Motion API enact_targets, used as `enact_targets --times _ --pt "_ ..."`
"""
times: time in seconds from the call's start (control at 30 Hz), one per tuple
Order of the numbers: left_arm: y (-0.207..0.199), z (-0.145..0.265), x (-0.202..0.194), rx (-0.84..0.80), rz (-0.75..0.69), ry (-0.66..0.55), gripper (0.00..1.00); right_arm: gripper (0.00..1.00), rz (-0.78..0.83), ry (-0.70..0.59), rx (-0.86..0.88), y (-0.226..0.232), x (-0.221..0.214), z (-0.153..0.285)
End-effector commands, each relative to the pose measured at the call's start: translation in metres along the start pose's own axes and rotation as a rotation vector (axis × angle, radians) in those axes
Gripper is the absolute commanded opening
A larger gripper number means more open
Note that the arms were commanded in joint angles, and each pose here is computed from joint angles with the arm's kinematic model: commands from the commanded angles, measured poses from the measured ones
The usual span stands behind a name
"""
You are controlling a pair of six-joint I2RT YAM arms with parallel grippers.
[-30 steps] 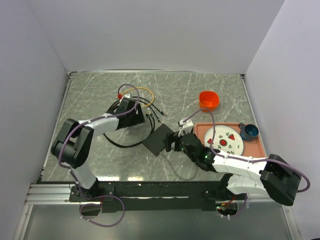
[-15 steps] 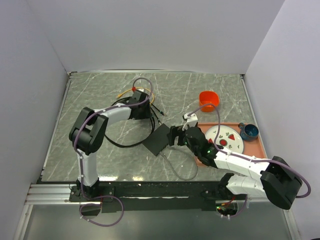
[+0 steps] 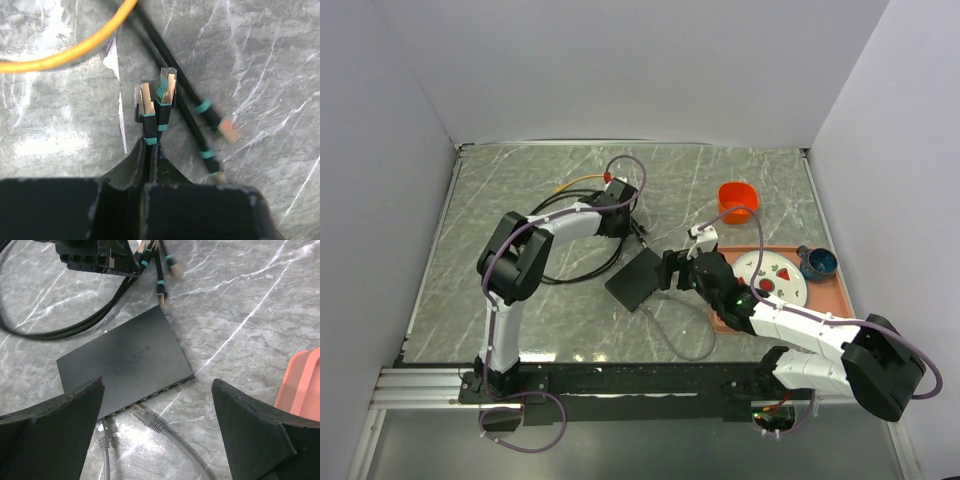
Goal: Insert the plug into the switch port
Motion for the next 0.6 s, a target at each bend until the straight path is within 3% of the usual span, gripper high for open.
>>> enact_targets --times 0.0,0.17,0.3,0.33,0.4,0.47,0.57 --pt "0.031 -0.006 -0.023 0.141 -0.017 0.096 0.01 0.97 -0.007 -0.036 0.0 -0.003 0.01 0.003" --pt "0.054 0.055 0.066 0.195 -0.005 -0.099 0.01 0.97 -0.012 -0.053 0.032 0.002 0.015 0.007" --pt "0.016 0.127 0.126 -0.05 -0.027 -0.303 0.01 0.97 -0.004 -0.117 0.149 0.016 0.027 0.016" --pt "-0.001 0.134 0.114 -0.195 -0.055 -0.273 0.01 0.97 -0.007 -0.161 0.185 0.021 0.036 0.022" --pt "-0.026 0.175 0.127 -0.396 -0.049 -0.399 0.01 0.97 -0.011 -0.228 0.27 0.03 0.047 0.031" --pt "-0.035 0.177 0.092 -0.552 -0.046 -0.34 0.01 0.98 -0.024 -0.301 0.364 0.041 0.063 0.044" --pt "-0.051 0.214 0.064 -0.821 -0.098 -0.401 0.01 0.98 -0.049 -0.374 0.516 0.059 0.082 0.063"
Point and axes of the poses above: each gripper's point midway between its finger pads, its own z axis back along the fingers, its own y axis along the line the jaws close on, x = y × z, the point moved 3 cm from there along z, back along the fingers, and after that the axes turned 1 degree about -z, right-handed, at the moved point
